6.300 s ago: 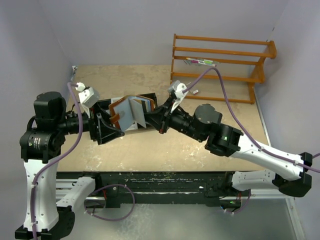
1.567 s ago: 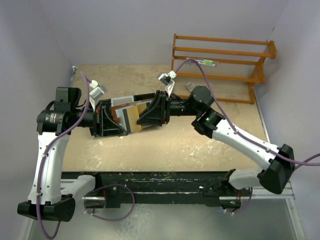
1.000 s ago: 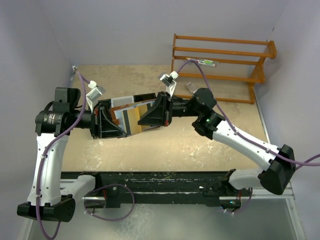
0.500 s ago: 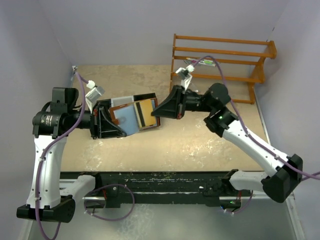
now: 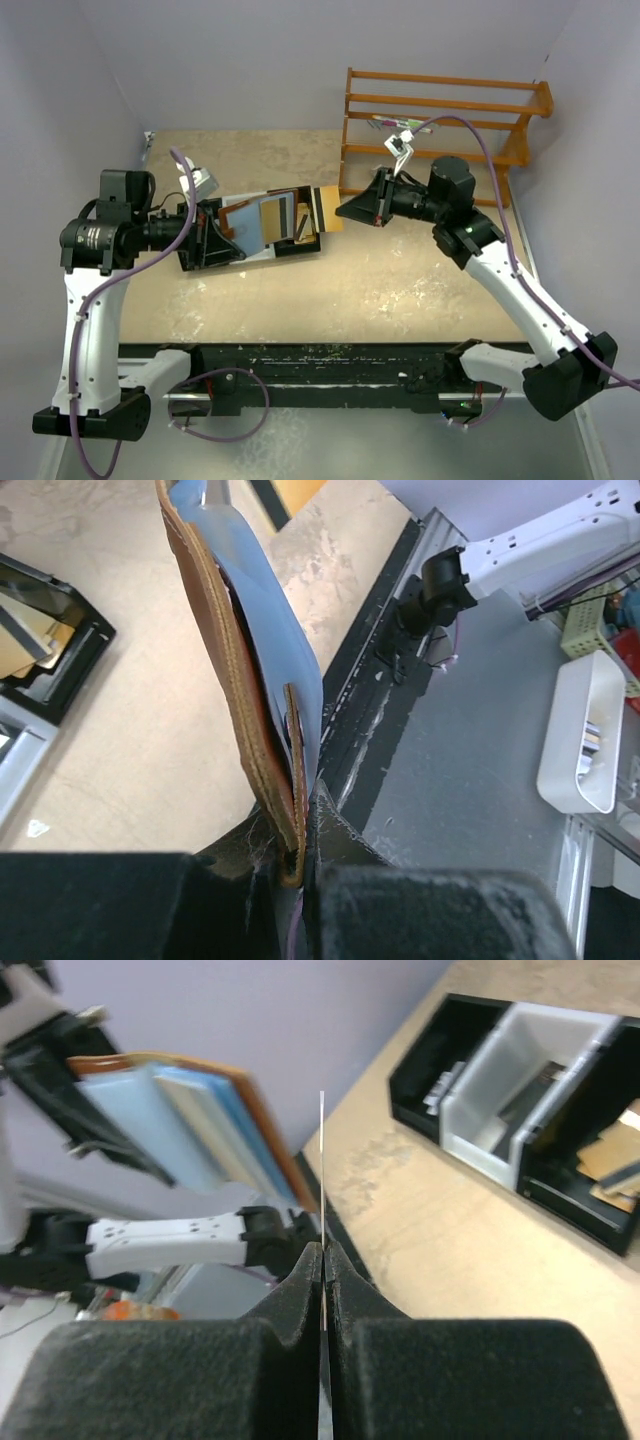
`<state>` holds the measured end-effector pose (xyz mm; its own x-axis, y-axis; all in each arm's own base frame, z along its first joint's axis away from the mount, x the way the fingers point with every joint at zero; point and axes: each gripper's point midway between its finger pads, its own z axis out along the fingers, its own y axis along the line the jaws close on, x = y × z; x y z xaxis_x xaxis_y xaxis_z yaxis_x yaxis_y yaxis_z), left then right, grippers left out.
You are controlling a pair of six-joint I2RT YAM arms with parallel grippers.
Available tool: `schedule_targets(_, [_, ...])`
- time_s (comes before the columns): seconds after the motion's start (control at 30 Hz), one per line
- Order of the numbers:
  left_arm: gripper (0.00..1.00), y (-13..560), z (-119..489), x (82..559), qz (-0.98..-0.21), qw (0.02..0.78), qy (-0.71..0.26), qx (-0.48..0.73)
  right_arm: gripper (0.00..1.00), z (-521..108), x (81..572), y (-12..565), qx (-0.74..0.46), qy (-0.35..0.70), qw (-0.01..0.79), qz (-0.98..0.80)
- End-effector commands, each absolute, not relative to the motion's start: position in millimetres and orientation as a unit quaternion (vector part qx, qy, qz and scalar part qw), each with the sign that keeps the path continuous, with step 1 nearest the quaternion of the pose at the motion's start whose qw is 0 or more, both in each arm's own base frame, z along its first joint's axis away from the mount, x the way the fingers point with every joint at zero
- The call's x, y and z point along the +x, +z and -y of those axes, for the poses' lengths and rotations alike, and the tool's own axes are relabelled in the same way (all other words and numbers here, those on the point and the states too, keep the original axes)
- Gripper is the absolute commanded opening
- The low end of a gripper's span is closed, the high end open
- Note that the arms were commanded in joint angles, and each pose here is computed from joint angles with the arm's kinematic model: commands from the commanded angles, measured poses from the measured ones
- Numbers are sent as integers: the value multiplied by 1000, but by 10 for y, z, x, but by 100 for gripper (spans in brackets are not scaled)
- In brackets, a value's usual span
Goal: Take the credit cards out of the card holder
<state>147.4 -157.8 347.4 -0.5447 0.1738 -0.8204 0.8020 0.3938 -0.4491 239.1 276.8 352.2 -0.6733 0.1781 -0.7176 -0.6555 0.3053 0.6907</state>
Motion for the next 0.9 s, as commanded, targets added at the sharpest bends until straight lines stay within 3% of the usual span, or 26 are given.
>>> schedule_targets(0.0, [0,3643,1512,1567,-744,399,-400,356,0,-2739,2787,3339,-146,500,411,-748])
schedule_targets(0.43, [0,3848,1455,1491,-739,425,-367,372,0,-3529,3712,2140,-97,388,369,-839])
schedule_targets(0.87, [0,3955,1526,1356,-723,419,-400,377,0,-3798,4085,1187,-81,303,345,-884])
